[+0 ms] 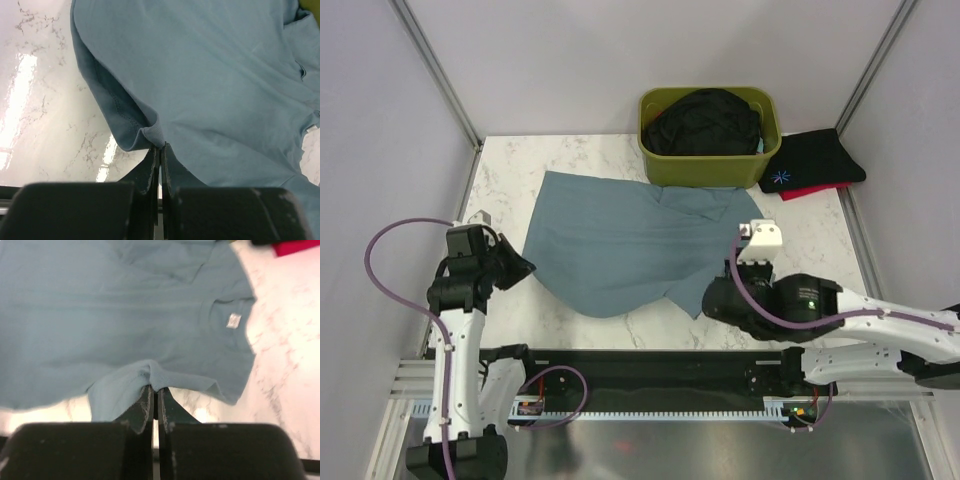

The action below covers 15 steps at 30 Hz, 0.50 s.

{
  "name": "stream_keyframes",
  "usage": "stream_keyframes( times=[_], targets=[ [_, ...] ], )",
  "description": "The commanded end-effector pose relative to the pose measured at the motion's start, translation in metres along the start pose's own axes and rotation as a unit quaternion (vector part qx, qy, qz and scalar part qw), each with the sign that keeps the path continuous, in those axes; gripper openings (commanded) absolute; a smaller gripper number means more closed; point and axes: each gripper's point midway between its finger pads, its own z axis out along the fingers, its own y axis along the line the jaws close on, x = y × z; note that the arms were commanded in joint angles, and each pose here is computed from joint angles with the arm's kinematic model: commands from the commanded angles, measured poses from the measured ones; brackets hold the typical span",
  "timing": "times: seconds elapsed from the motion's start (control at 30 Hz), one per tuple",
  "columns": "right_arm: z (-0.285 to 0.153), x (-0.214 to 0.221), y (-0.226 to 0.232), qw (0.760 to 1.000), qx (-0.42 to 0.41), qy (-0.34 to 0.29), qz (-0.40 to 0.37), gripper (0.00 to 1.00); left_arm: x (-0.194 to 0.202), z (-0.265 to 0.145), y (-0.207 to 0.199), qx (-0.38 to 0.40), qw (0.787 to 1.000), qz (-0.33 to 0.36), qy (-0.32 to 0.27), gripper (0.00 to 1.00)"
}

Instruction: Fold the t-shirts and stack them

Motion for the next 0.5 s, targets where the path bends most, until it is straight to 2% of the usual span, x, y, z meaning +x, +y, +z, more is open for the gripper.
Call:
stream_keyframes(
  times=[0.0, 0.07, 0.37, 0.47],
  targets=[
    [0.023, -0.041, 0.004, 0.997, 0.015, -0.040, -0.062, 0.00, -0.029, -0.004, -0.018, 0.026, 0.998, 0.041, -0.034, 0.02],
    [0.040, -0.044, 0.005, 0.999, 0.005, -0.026, -0.034, 0.00, -0.038, 0.005, -0.019, 0.023, 0.998, 0.041, -0.034, 0.02],
    [0.087, -0.036, -0.014, 0.997, 0.051, 0.016, -0.059, 0.00, -0.069, 0.059, -0.024, 0.004, 1.000, 0.025, 0.012, 0.02],
    [0.104, -0.033, -0.023, 0.996, 0.065, 0.027, -0.056, 0.00, -0.080, 0.071, -0.022, -0.013, 1.000, 0.016, 0.008, 0.02]
  ],
)
